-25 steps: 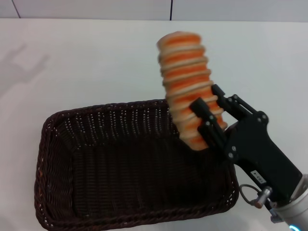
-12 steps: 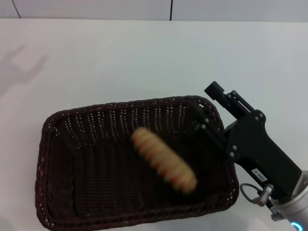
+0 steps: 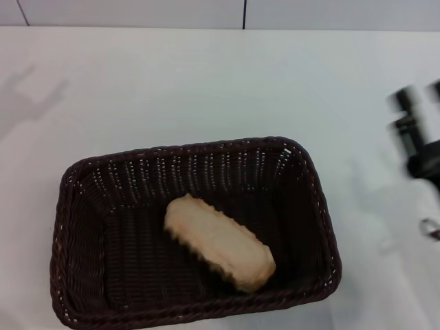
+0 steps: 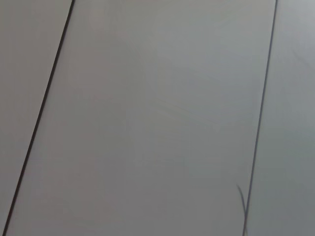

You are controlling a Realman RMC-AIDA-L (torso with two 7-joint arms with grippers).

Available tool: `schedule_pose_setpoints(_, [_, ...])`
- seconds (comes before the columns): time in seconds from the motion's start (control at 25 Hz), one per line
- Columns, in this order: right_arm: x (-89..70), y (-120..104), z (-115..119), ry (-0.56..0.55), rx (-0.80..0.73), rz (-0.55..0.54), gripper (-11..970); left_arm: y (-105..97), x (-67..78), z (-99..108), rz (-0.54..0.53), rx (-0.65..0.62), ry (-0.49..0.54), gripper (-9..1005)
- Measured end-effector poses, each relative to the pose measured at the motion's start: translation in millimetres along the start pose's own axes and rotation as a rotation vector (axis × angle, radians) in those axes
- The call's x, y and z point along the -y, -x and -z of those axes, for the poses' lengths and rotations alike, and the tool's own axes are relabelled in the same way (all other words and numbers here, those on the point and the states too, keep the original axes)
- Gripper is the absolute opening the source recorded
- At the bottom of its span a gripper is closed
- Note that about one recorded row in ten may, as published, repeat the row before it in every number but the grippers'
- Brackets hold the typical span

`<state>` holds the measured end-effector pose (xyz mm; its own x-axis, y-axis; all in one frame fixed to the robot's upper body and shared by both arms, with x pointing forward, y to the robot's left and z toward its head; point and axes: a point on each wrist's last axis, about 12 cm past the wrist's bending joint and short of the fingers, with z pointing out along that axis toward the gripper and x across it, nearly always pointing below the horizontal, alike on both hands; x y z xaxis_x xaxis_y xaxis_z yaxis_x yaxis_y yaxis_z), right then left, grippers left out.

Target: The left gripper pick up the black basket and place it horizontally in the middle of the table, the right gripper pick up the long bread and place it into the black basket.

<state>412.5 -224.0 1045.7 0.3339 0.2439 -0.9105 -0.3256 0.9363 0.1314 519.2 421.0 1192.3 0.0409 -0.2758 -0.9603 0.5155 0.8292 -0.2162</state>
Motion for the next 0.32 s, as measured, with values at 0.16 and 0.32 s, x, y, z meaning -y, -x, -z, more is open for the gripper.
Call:
schedule_pose_setpoints(0.16, [36.1,0.6,0.2,-0.225,0.025,0.098,566,-18.8,-1.6,1.6,0.039,0.002,0.016,867])
schedule_pose_setpoints(0.32, [56.2,-0.4,-0.7,-0.330,0.017,0.127,566,-36.9,-1.7,7.0,0.043,0.025,0.054,867])
